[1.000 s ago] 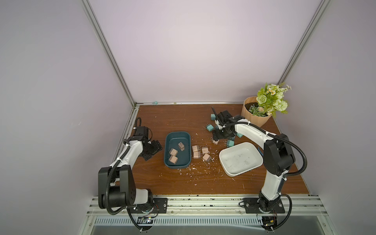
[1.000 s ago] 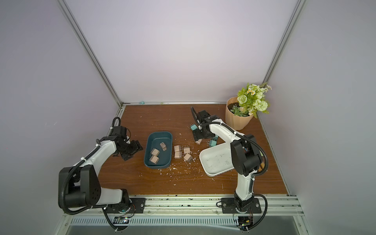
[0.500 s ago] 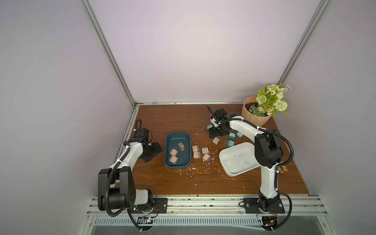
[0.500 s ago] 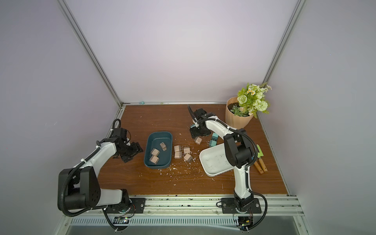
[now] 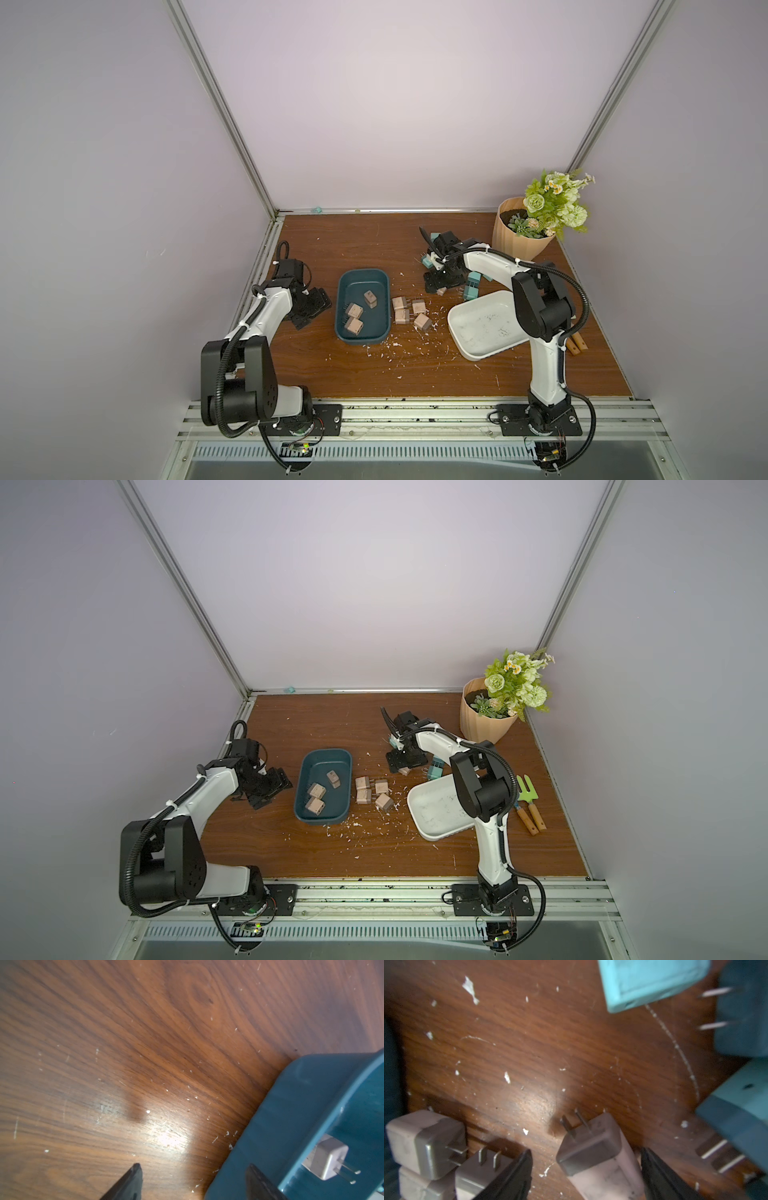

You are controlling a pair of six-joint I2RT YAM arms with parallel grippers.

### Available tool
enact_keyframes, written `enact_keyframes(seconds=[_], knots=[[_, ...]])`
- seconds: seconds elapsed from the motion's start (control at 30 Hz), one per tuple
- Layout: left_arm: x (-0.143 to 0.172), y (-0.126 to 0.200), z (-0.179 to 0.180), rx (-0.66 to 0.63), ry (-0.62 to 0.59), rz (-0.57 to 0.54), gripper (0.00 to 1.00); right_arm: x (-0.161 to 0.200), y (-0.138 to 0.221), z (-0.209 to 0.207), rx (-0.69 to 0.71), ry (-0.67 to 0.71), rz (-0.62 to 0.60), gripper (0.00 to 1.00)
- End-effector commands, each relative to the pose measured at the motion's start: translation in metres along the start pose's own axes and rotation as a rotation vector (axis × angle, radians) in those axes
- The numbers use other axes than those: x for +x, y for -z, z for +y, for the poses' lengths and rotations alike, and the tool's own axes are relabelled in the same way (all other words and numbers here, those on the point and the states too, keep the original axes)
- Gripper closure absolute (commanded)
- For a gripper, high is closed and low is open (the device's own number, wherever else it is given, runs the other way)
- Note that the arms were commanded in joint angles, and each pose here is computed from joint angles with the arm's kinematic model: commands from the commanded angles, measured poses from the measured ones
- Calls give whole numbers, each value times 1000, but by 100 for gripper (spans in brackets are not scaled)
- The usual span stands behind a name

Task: Place the plugs by color into the storage box
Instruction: Pick up the plug from the center of the board.

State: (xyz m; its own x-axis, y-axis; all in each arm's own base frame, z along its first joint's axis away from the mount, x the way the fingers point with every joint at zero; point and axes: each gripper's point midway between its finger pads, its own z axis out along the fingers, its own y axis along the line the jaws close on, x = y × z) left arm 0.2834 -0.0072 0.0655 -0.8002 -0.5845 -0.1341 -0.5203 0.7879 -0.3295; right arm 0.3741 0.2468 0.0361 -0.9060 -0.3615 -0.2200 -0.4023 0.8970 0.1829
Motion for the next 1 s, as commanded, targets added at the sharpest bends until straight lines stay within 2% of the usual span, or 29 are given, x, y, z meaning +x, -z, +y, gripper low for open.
enact_keyframes(seconds=[0.0, 0.4, 0.6, 0.83, 0.97], knots=[[-4, 4, 1, -4, 15, -12, 20, -4, 20, 20, -43, 12, -46, 16], [1, 4, 4, -8, 18, -9, 21, -1, 22, 21, 8, 27, -41, 18], [3, 4, 7, -13, 15, -9, 20, -8, 11, 13, 67, 27, -34, 31], [0, 5, 4, -9, 11, -15, 20, -21, 14, 21, 94, 51, -46, 52], [-1, 5, 4, -11, 10, -17, 21, -25, 25, 31, 89, 59, -60, 55]])
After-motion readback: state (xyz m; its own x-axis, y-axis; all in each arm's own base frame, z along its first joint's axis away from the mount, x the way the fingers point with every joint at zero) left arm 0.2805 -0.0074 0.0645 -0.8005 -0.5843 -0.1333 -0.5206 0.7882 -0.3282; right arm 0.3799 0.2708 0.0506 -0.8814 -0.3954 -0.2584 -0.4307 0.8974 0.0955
